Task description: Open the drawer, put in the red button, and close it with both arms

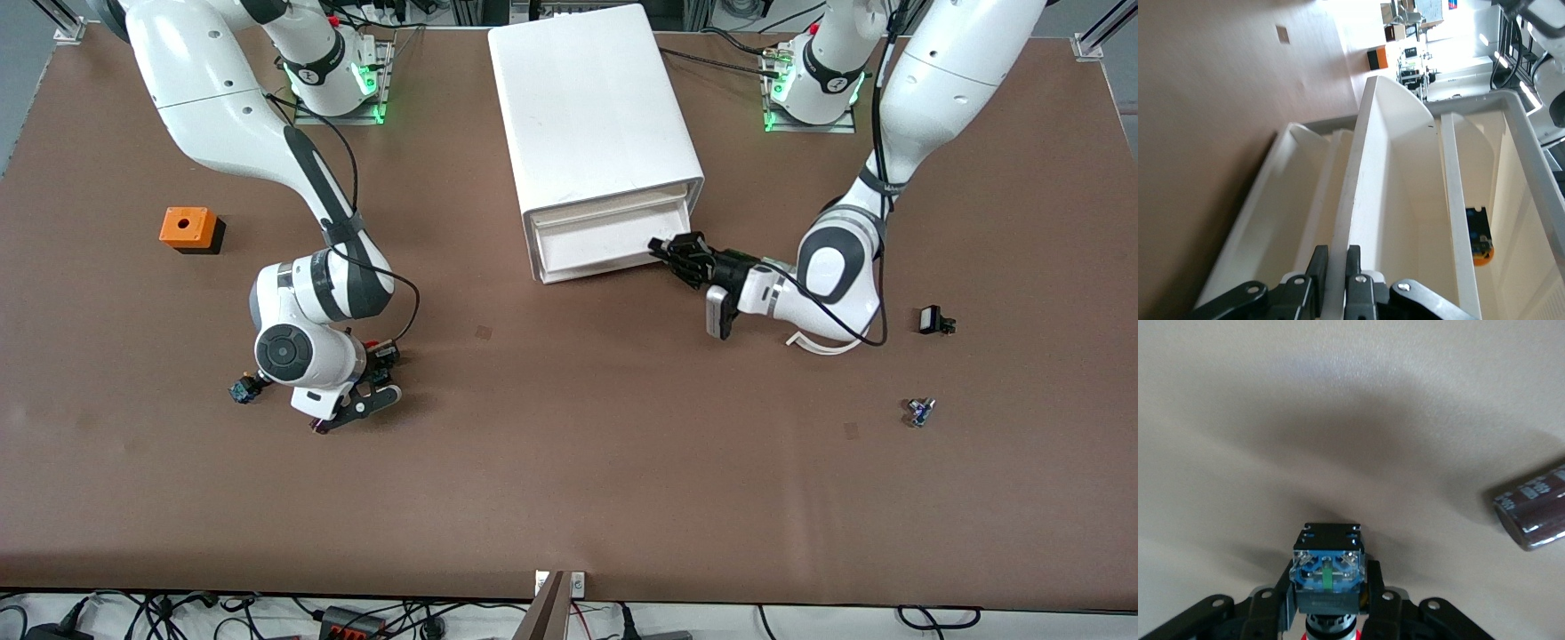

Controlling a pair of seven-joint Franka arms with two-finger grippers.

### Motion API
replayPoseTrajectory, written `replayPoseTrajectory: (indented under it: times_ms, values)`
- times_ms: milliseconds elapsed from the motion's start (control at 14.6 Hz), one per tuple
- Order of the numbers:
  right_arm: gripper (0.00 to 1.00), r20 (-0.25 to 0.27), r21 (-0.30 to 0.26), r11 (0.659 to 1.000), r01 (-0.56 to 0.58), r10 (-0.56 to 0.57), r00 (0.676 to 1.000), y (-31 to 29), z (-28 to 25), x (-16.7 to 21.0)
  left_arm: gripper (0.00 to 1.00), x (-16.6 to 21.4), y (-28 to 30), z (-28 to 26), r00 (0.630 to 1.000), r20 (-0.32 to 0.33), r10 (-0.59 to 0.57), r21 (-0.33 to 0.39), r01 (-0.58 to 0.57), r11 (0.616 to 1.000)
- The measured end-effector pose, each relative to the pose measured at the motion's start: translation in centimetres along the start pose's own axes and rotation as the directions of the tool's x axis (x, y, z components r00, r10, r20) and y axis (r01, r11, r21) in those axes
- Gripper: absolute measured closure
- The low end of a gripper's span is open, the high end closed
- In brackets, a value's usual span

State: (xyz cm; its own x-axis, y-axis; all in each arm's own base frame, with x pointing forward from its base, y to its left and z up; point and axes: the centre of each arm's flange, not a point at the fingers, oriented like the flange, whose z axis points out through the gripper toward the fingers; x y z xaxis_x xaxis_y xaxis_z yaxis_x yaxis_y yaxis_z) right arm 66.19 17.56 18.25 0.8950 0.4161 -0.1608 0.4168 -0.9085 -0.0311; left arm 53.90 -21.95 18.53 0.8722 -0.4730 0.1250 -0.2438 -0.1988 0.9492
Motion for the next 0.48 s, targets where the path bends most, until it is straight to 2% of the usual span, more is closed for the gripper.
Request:
replayPoseTrajectory:
  times_ms: [137,274,343,480]
  values:
    - [0.57,-0.031,-0.005,1.000,-0.002,0.002,1.000,0.2,-1.7,0.5,0.85,1.4,-0.8,-1.2,1.000,-0.019,0.015,-0.005,-0.015,1.000]
    - [0.57,-0.085,-0.015,1.000,-0.002,0.001,0.996,0.3,-5.6,1.2,0.85,2.3,-1.2,-2.0,0.999,-0.030,0.027,-0.001,-0.027,1.000]
    - [0.57,-0.098,-0.015,1.000,-0.002,0.001,0.995,0.1,-8.1,1.5,0.81,2.6,-1.3,-2.2,0.999,-0.034,0.031,0.004,-0.030,1.000]
    - [0.57,-0.122,-0.018,1.000,0.008,-0.010,0.992,-1.1,-13.8,2.0,0.62,2.9,-1.7,-3.3,0.998,-0.057,0.033,0.037,-0.031,0.999]
